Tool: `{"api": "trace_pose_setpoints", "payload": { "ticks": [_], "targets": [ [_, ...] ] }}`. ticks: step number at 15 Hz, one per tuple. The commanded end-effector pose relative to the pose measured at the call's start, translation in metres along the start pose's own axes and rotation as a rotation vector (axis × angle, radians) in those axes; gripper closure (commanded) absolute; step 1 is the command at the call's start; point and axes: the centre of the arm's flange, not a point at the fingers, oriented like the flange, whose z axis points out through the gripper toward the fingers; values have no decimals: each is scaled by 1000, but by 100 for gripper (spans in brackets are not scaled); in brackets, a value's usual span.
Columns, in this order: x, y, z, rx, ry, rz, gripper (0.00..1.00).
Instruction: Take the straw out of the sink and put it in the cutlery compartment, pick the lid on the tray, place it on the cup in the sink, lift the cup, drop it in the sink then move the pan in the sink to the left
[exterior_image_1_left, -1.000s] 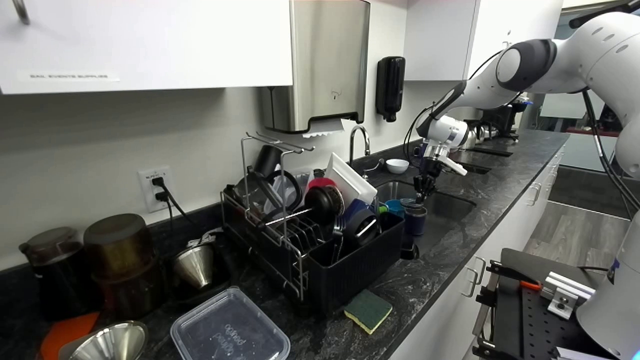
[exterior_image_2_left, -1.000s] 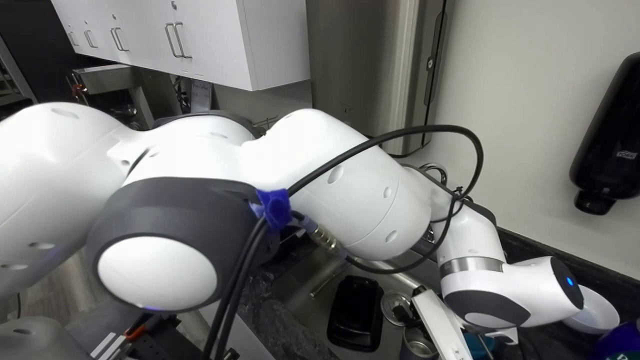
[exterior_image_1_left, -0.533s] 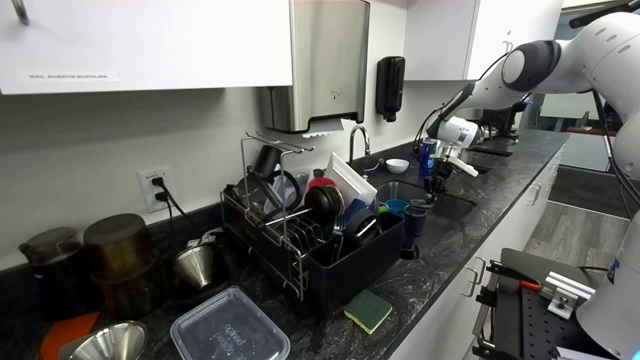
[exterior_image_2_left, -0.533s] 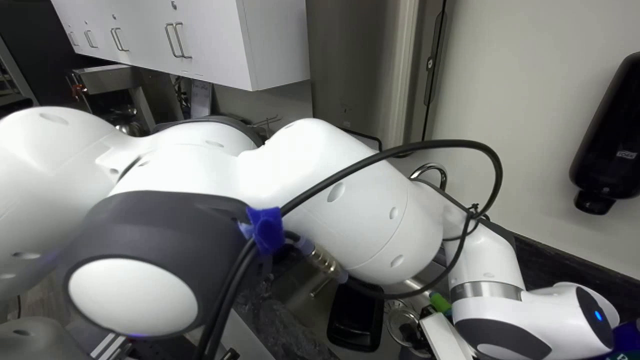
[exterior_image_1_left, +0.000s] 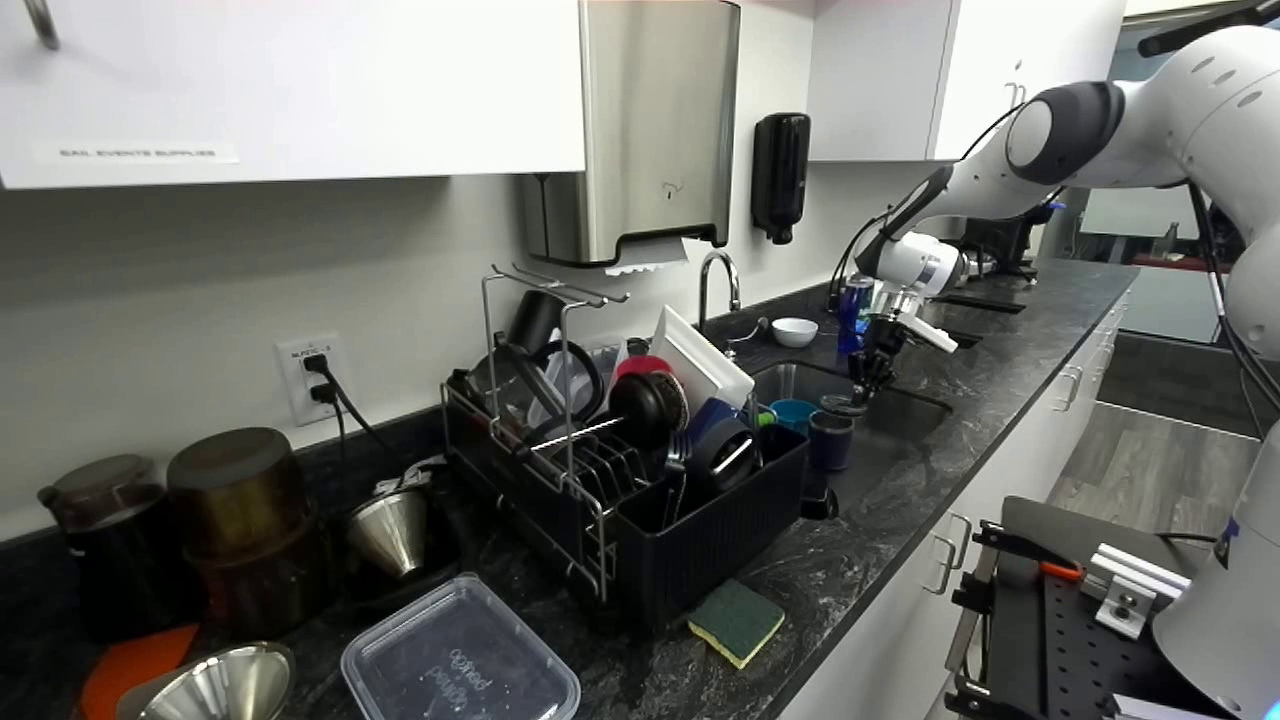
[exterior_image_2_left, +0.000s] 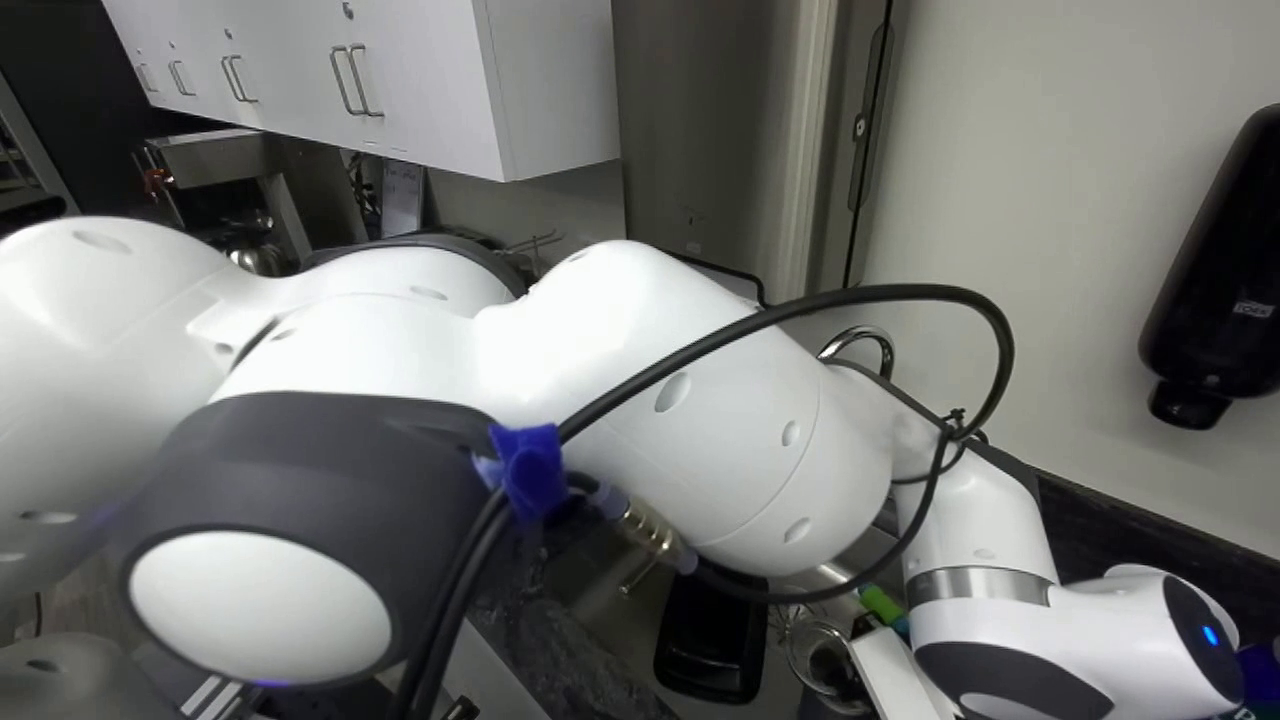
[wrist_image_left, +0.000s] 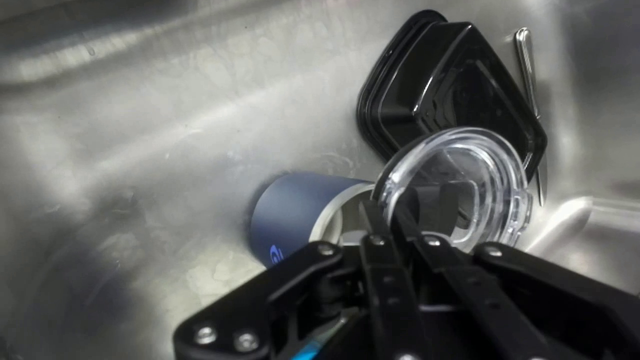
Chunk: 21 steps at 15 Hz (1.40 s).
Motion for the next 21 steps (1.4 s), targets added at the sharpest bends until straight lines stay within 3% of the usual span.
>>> {"api": "trace_pose_setpoints", "payload": {
  "ticks": [1,21],
  "targets": [
    [6,-2,-5,-5,45,11,98],
    [34,9,10,-37,77,30,98]
  ]
}}
